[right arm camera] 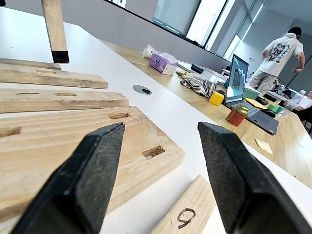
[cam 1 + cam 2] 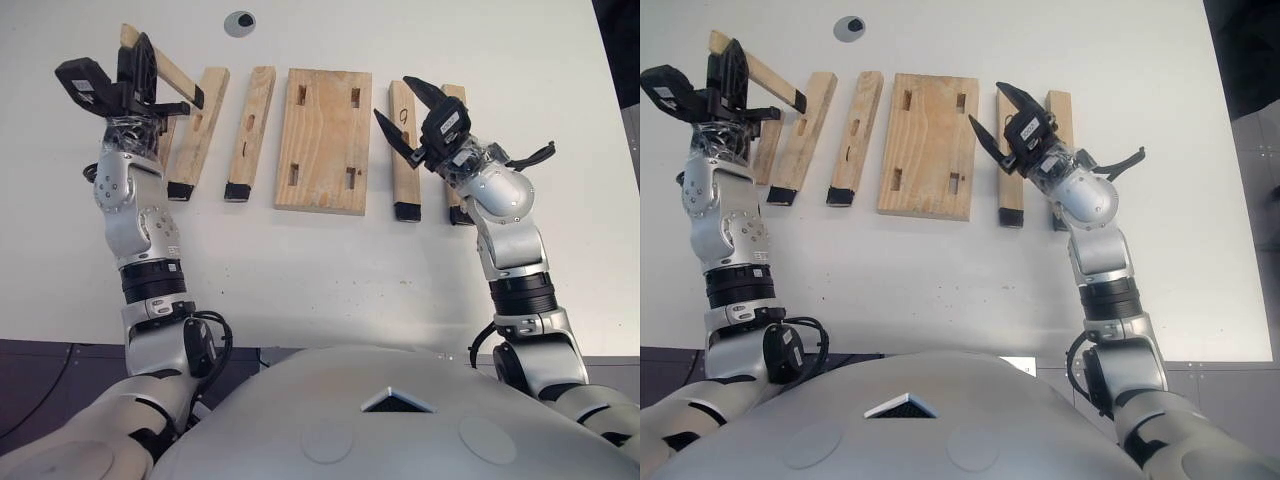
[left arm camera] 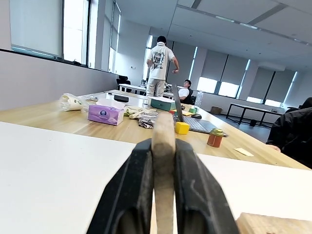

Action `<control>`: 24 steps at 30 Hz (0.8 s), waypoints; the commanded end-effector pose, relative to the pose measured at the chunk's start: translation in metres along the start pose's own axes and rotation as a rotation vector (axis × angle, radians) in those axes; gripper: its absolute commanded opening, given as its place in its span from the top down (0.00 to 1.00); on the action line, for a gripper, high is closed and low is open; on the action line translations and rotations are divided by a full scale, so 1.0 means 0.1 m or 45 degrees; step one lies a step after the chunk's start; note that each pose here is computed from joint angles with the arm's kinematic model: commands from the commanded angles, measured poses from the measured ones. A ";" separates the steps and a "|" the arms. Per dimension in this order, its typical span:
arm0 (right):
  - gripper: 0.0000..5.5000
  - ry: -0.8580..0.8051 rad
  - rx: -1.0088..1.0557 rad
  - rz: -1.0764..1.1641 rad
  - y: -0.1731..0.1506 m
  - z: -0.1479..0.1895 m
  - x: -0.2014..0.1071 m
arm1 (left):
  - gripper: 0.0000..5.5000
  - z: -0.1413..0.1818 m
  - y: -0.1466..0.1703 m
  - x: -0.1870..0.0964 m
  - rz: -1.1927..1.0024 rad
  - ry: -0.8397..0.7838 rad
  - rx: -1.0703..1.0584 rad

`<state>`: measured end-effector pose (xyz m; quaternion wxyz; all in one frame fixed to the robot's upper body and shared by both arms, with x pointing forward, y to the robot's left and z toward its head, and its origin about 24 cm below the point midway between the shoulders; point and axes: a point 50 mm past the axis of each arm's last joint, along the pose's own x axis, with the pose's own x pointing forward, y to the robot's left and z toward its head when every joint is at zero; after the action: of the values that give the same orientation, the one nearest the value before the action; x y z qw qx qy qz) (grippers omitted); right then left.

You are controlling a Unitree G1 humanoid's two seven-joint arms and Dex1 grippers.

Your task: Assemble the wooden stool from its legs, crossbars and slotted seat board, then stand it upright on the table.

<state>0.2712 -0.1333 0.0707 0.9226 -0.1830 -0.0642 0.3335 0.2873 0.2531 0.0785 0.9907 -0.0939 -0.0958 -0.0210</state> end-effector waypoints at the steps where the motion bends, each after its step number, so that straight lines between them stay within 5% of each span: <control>1: 0.50 0.018 -0.024 0.002 -0.04 -0.01 0.00 | 0.93 -0.08 0.05 -0.03 0.005 0.039 0.032; 24: 0.50 0.048 -0.050 0.036 0.03 -0.07 0.00 | 0.93 -0.23 0.12 -0.22 -0.039 0.228 0.204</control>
<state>0.2712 -0.1331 0.0644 0.9196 -0.1958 -0.0530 0.3365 0.2747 0.2577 0.0617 0.9979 -0.0190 -0.0486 -0.0385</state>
